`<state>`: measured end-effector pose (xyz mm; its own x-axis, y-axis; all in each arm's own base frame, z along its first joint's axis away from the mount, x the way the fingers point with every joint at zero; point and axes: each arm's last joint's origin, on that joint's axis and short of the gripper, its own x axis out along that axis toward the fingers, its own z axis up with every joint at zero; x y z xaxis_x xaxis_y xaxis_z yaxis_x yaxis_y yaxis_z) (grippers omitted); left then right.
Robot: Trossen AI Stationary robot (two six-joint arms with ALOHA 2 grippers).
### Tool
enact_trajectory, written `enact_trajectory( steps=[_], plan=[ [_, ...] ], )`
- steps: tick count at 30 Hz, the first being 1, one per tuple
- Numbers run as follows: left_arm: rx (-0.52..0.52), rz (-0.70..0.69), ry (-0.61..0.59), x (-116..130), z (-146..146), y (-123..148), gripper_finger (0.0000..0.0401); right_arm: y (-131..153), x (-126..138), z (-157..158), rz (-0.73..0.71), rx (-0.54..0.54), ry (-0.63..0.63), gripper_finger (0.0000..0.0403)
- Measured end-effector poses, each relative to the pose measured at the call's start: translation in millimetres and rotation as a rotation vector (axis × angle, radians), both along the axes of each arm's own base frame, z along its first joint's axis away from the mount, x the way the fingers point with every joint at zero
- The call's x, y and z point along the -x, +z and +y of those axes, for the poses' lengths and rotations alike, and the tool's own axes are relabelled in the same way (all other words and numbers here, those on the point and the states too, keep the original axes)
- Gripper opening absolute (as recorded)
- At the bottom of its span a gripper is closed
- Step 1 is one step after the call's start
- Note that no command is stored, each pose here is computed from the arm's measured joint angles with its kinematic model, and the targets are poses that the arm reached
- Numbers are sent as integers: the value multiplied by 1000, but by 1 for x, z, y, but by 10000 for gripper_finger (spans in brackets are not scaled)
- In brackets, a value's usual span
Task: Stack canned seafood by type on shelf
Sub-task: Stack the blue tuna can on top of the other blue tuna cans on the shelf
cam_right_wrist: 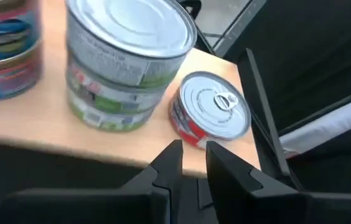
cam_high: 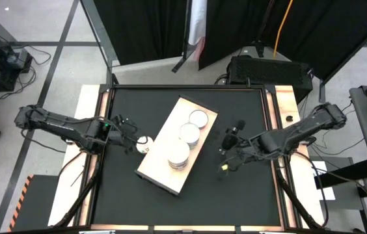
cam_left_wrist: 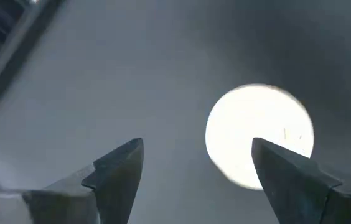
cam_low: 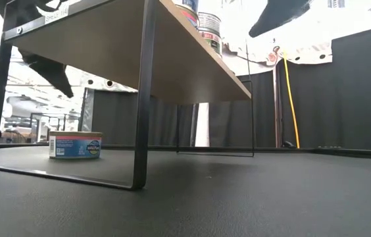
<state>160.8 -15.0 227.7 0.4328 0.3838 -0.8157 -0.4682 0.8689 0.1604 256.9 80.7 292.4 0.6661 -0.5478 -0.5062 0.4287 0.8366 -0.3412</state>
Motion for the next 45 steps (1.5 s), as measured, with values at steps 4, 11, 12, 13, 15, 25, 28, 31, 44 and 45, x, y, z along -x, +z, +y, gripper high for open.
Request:
enact_trajectory(
  steps=[4, 11, 12, 13, 15, 25, 28, 31, 44, 45],
  plan=[
    [96, 47, 5, 2, 7, -2, 291, 11, 14, 5, -36, -48, 37, 65],
    [171, 101, -122, 1, 25, -3, 277, 20, 19, 17, -100, -129, 123, 65],
    [197, 95, -131, 0, 28, -2, 277, 21, 19, 19, -110, -134, 129, 66],
    [214, 88, -131, 0, 31, -2, 277, 22, 18, 19, -124, -139, 131, 66],
    [217, 86, -114, 1, 36, -2, 276, 24, 17, 20, -147, -150, 133, 66],
    [234, 79, 76, 5, 41, -11, 276, 25, 17, 27, -159, -201, 187, 66],
    [249, 92, 117, 8, 41, -25, 276, 25, 18, 29, -159, -201, 195, 66],
    [265, 84, 157, 10, 40, -34, 276, 25, 18, 29, -159, -193, 194, 66],
    [238, -4, 161, 2, 36, -32, 188, 29, 11, 16, -168, -89, 152, 66],
    [238, -1, 153, 1, 35, -32, 181, 29, 10, 14, -167, -86, 148, 66]
  ],
)
